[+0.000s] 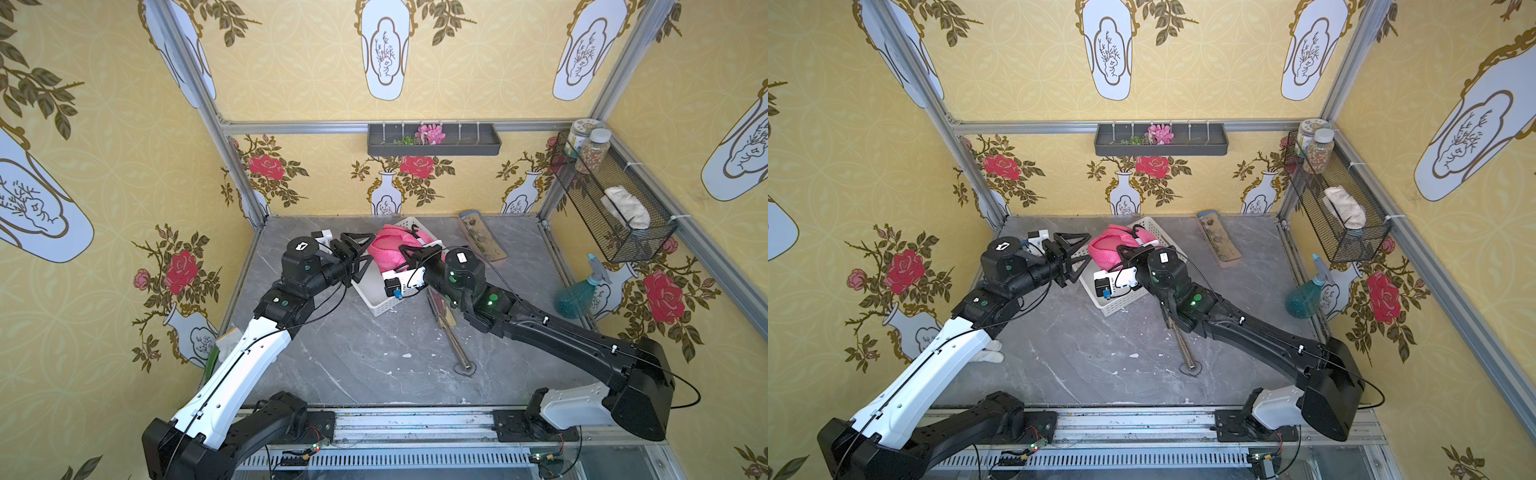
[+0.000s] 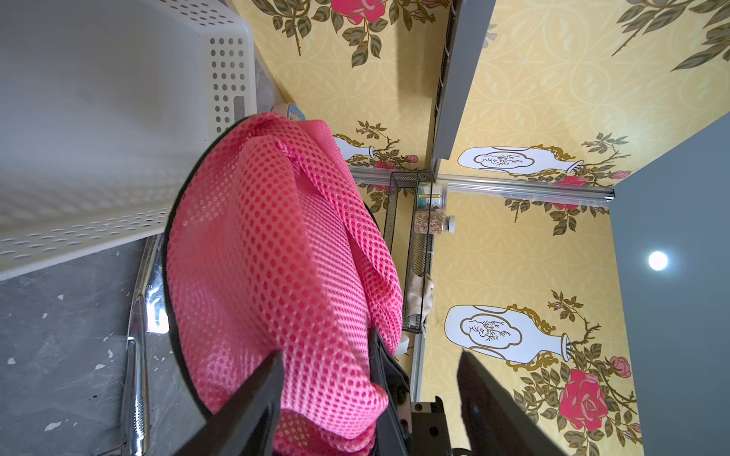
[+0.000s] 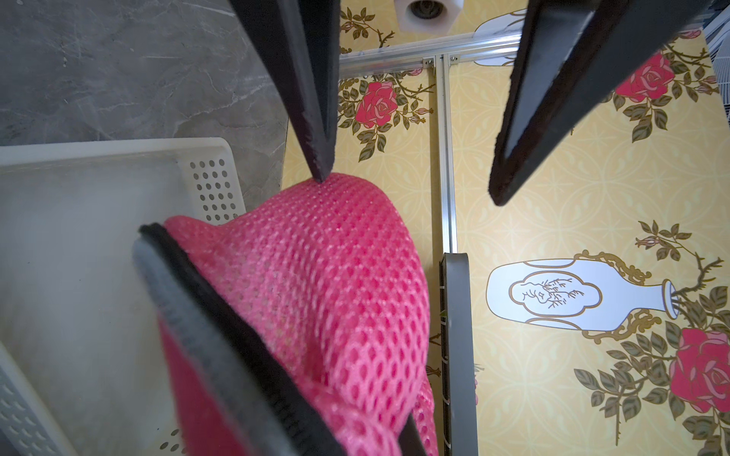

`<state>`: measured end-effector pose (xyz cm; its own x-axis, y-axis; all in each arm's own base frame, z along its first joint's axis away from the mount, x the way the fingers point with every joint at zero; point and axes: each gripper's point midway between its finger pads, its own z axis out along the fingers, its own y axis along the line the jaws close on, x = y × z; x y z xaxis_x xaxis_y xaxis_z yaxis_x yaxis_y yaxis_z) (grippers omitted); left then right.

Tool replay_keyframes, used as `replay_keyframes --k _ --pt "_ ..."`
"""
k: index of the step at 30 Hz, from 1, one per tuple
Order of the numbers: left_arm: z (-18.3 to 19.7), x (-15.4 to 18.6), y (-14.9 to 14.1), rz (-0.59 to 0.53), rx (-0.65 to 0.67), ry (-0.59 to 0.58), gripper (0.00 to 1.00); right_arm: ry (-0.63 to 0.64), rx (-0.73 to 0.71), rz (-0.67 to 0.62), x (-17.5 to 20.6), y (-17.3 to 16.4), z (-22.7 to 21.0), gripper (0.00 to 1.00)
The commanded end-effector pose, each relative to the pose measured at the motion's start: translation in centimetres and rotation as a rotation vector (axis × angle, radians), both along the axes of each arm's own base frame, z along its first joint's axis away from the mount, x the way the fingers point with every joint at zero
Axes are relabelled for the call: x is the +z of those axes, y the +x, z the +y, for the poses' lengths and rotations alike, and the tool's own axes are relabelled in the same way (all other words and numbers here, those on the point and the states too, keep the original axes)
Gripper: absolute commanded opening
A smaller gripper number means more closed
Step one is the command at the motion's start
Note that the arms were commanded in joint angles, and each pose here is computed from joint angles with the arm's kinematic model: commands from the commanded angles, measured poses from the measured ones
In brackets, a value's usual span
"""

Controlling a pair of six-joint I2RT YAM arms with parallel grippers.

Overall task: Turn the laundry bag inside out
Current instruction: Turn over the laundry bag.

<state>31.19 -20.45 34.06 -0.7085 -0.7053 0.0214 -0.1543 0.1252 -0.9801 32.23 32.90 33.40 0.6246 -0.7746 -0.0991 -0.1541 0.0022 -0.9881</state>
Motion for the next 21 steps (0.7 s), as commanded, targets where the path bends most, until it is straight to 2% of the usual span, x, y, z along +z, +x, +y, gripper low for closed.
replay_keyframes --k 1,7,10,15,21 --pt "0.1 -0.8 0.2 0.030 0.015 0.001 0.72 0.070 -0.006 -0.042 2.1 0.0 0.4 0.00" --pt "-0.1 -1.3 0.6 0.045 0.013 0.001 0.69 0.099 0.027 -0.034 1.9 -1.9 2.2 0.00" --pt "-0.3 -1.6 0.8 0.050 0.013 -0.006 0.61 0.094 0.058 -0.021 1.1 -3.6 3.5 0.00" --pt "-0.5 -1.1 1.2 0.022 0.008 -0.011 0.36 0.085 0.099 0.029 -1.4 -6.5 5.3 0.00" --pt "-0.5 -0.3 1.4 -0.031 0.006 0.011 0.08 0.136 0.075 0.086 -2.1 -6.8 5.5 0.00"
